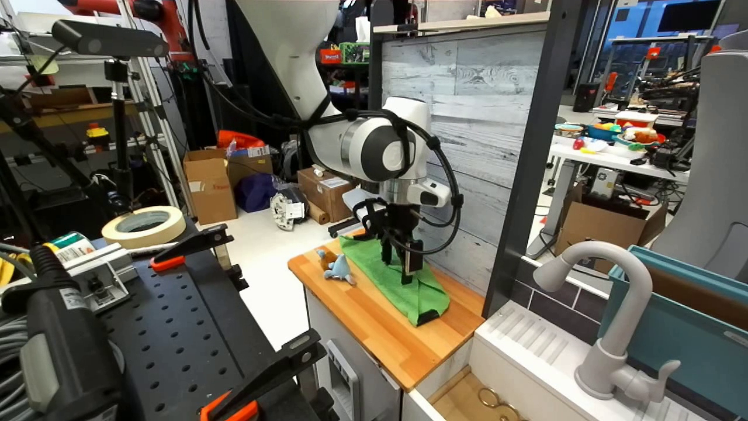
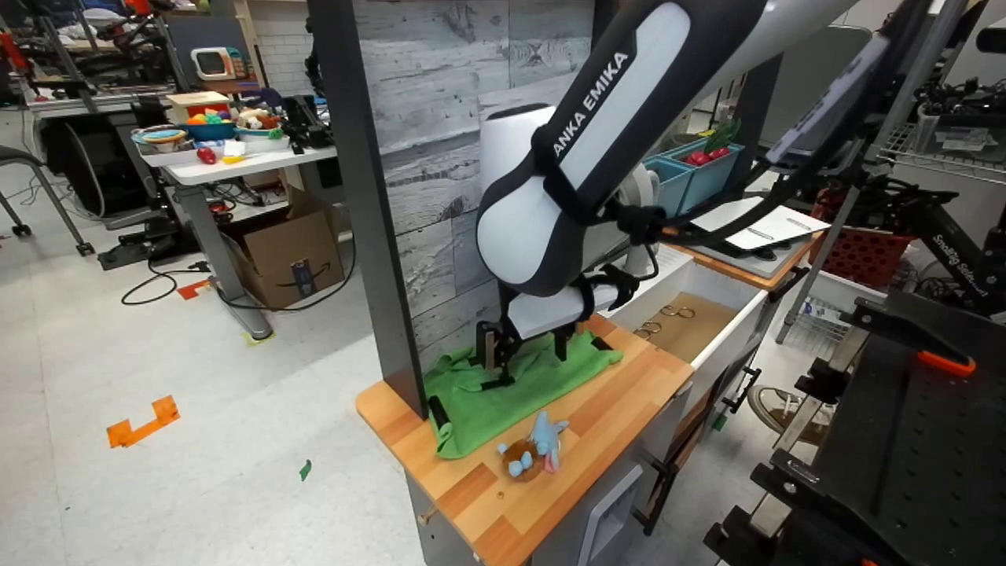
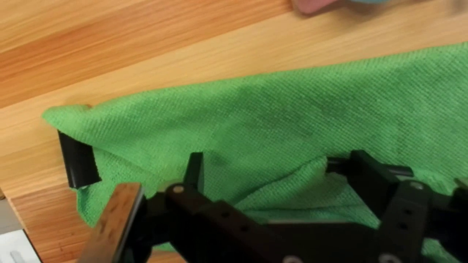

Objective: Move the green cloth to the left

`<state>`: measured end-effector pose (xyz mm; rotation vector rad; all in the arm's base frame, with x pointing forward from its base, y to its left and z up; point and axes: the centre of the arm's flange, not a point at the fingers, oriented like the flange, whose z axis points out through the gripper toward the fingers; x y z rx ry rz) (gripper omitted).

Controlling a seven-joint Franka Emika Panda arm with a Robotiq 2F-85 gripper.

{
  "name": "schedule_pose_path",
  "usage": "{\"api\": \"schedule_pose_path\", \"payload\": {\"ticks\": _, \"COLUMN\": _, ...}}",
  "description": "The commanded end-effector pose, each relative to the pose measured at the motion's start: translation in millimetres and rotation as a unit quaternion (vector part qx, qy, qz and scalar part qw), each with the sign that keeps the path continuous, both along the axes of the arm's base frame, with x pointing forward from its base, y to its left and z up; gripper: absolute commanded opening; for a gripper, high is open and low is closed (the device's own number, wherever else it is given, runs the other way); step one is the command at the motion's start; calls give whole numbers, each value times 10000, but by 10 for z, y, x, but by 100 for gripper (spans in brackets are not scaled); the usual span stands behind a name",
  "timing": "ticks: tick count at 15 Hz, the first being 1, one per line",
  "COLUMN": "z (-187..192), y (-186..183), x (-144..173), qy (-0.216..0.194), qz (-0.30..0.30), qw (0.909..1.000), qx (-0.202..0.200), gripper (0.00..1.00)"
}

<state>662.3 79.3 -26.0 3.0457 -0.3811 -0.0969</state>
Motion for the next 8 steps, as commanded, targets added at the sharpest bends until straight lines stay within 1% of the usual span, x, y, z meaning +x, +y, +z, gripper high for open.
{"api": "schedule_pose_path", "payload": {"ticks": 1, "z": 487, "y": -16, "x": -124, "qy": 12, "qz": -49, "qw": 9999, "qx": 107, "gripper": 100}}
{"api": "schedule_pose_path", "payload": {"ticks": 3, "z": 777, "y": -54, "x": -265, "qy": -52, "qz": 15, "qw": 9999, "qx": 97, "gripper": 100}}
{"api": "schedule_pose_path", "payload": {"ticks": 5, "z": 1053, "y": -126, "x": -486, "qy": -3, "qz": 269, "qw": 9996, "qx": -2, "gripper": 100}}
{"api": "schedule_pose_path", "payload": {"ticks": 6, "z": 613, "y": -34, "x": -60, "qy": -74, "qz": 73, "qw": 9999, "qx": 30, "gripper": 100}}
{"api": "schedule_pose_path", "payload": {"ticks": 8, "z": 819, "y": -67, "x": -156, "qy": -46, "qz": 151, "qw": 9999, "qx": 15, "gripper": 100}}
